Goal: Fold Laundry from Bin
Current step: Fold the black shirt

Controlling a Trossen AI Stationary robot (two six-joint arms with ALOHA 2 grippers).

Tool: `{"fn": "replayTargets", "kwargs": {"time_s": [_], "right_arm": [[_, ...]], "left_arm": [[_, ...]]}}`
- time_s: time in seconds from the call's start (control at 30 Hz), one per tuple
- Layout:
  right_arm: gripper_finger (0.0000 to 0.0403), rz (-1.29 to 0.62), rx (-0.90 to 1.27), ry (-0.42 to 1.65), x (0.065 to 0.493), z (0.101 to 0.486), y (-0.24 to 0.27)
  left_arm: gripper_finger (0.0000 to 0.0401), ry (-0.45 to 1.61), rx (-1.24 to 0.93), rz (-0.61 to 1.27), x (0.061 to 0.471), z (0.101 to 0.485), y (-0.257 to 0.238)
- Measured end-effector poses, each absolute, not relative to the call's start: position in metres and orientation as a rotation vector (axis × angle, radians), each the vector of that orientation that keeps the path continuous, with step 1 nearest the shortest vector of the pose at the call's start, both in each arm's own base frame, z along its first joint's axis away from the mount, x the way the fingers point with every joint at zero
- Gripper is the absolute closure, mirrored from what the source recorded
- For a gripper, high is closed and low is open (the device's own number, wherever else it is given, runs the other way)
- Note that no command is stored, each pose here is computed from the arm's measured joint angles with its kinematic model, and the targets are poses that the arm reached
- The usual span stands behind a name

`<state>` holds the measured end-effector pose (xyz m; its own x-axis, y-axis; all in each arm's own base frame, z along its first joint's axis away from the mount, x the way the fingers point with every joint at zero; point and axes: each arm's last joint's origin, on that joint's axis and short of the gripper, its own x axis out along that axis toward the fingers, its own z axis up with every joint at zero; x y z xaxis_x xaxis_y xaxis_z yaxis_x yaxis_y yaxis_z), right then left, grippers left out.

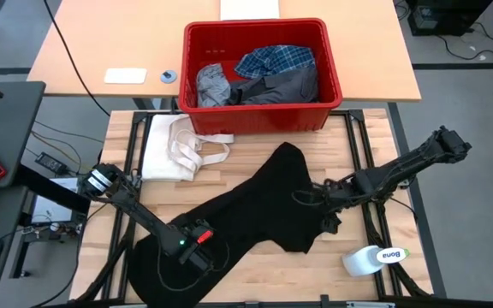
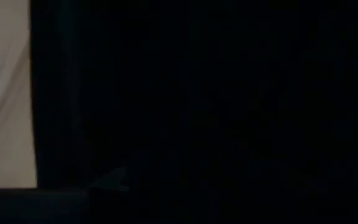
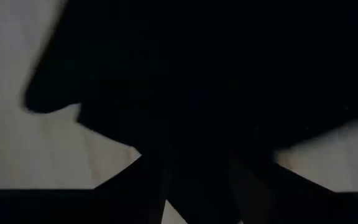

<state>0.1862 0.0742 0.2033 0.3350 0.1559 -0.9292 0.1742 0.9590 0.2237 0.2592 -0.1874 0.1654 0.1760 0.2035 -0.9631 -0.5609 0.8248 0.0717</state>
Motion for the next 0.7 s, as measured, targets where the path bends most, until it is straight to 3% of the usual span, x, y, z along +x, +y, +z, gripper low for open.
{"fn": "replayTargets", "kwargs": {"time_s": [0.17,0.47,0.57,0.7], "right_arm": [[0.0233,0.155,0.135,1.23,0.197,0.188,0.098],[0.0243,0.128,-0.022,1.372,0.206,0.145,0.115],[0.0275,0.142,-0.027,1.396,0.211,0.135,0.118],[0.036,0.134,0.038,1.404,0.211,0.136,0.119]], "left_arm": [[0.0212,1.213,-0.393,0.538,0.264,0.185,-0.177],[0.0212,1.133,-0.446,0.499,0.273,0.202,-0.165],[0.0212,1.134,-0.448,0.5,0.273,0.202,-0.165],[0.0212,1.141,-0.493,0.476,0.275,0.205,-0.163]]}}
